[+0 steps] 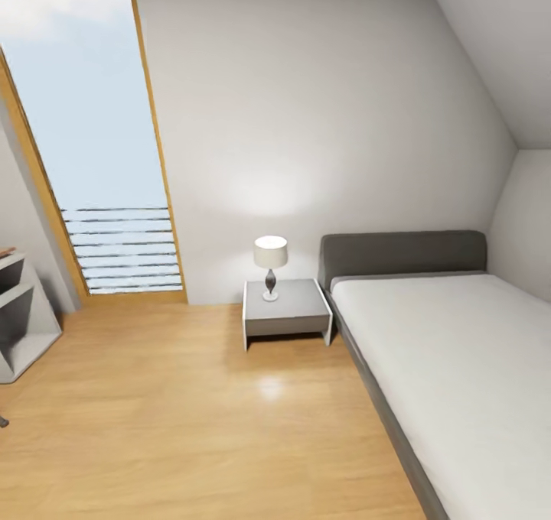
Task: Attach the digital camera to the camera tripod in the bedroom.
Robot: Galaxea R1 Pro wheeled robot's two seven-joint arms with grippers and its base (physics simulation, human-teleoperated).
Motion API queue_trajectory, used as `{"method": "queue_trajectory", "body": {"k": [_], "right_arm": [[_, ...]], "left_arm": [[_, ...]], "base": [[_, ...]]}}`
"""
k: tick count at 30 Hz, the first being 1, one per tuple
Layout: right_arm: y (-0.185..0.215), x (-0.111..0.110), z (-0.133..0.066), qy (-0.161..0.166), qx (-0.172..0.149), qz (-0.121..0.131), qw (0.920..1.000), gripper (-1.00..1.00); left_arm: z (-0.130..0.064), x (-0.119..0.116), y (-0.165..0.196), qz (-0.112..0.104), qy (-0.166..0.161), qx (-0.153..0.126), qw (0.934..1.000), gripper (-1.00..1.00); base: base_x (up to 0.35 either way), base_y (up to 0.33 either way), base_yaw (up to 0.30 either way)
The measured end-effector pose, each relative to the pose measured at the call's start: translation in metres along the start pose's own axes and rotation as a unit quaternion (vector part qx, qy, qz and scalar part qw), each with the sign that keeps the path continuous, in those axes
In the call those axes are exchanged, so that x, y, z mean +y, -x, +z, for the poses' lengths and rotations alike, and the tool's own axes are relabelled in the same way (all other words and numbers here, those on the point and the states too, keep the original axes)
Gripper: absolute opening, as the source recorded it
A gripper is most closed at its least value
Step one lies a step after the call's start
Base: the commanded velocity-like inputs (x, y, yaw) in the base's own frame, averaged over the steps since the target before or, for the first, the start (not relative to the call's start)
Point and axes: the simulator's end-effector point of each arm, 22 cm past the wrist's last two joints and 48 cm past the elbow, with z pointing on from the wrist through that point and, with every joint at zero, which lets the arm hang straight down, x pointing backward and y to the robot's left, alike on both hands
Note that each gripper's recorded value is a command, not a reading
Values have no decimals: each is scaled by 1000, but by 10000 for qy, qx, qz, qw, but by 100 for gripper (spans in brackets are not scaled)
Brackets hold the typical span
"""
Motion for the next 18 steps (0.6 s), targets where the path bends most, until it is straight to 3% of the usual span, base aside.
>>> {"method": "queue_trajectory", "body": {"k": [6,18], "right_arm": [[0,0,0,-2,1,0,10000,100],[0,0,0,-7,0,0,10000,100]], "left_arm": [[0,0,0,0,-2,-2,10000,100],[0,0,0,0,3,-1,10000,100]], "base": [[342,0,-96],[342,0,-15]]}}
